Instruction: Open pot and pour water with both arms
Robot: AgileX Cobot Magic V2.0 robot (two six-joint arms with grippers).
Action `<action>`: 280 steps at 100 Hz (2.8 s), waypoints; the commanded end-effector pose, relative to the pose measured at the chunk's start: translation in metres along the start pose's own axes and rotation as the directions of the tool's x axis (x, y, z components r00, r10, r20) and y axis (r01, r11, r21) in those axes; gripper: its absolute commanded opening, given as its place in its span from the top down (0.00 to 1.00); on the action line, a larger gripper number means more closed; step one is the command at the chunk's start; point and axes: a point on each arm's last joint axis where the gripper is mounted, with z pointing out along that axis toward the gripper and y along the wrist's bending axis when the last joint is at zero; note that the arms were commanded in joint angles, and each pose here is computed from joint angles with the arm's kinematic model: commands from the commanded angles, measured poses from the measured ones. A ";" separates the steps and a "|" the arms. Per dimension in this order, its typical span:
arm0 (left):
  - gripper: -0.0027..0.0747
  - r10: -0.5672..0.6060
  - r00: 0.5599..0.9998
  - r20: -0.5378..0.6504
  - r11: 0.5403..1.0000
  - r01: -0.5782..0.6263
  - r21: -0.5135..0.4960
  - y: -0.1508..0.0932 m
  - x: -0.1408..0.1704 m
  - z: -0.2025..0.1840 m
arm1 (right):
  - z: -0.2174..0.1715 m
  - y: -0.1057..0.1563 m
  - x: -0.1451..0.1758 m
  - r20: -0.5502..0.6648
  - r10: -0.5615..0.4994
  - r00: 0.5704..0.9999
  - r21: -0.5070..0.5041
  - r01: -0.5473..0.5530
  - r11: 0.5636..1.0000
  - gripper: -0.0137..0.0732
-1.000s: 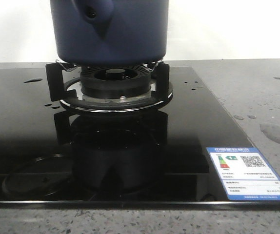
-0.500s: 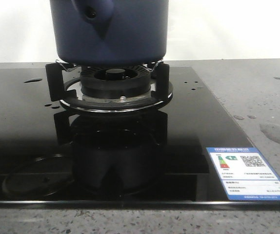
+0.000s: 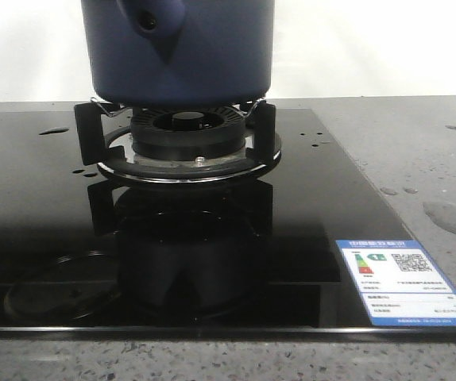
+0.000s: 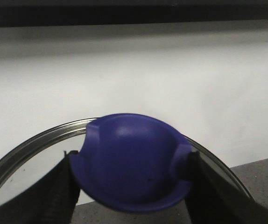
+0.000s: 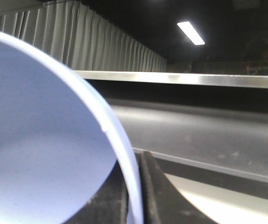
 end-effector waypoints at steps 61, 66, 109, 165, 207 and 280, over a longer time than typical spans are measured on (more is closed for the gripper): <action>0.54 -0.134 0.979 0.151 0.907 0.059 0.416 -0.043 -0.037 -0.023 | -0.042 -0.127 -0.077 -0.800 0.221 0.557 0.150 -0.171 0.974 0.91; 0.54 -0.140 0.979 0.150 0.899 0.062 0.434 -0.048 -0.037 -0.023 | -0.053 -0.136 -0.071 -0.848 0.262 0.461 0.200 -0.179 0.963 0.91; 0.54 -0.141 0.981 0.137 0.851 0.049 0.523 -0.083 -0.037 -0.021 | -0.145 -0.192 -0.007 -0.858 0.513 -0.013 0.512 -0.075 0.855 0.91; 0.54 -0.141 0.981 0.135 0.852 0.051 0.522 -0.083 -0.037 -0.020 | -0.168 -0.193 0.040 -0.831 0.531 -0.164 0.545 -0.051 0.837 0.91; 0.54 -0.139 0.981 0.133 0.852 0.050 0.521 -0.083 -0.036 -0.020 | -0.169 -0.194 0.048 -0.838 0.510 -0.193 0.528 -0.048 0.848 0.61; 0.54 0.000 1.000 0.000 0.750 0.000 0.661 -0.117 0.008 0.010 | -0.141 -0.189 -0.052 -0.857 0.498 0.129 0.492 -0.081 0.867 0.25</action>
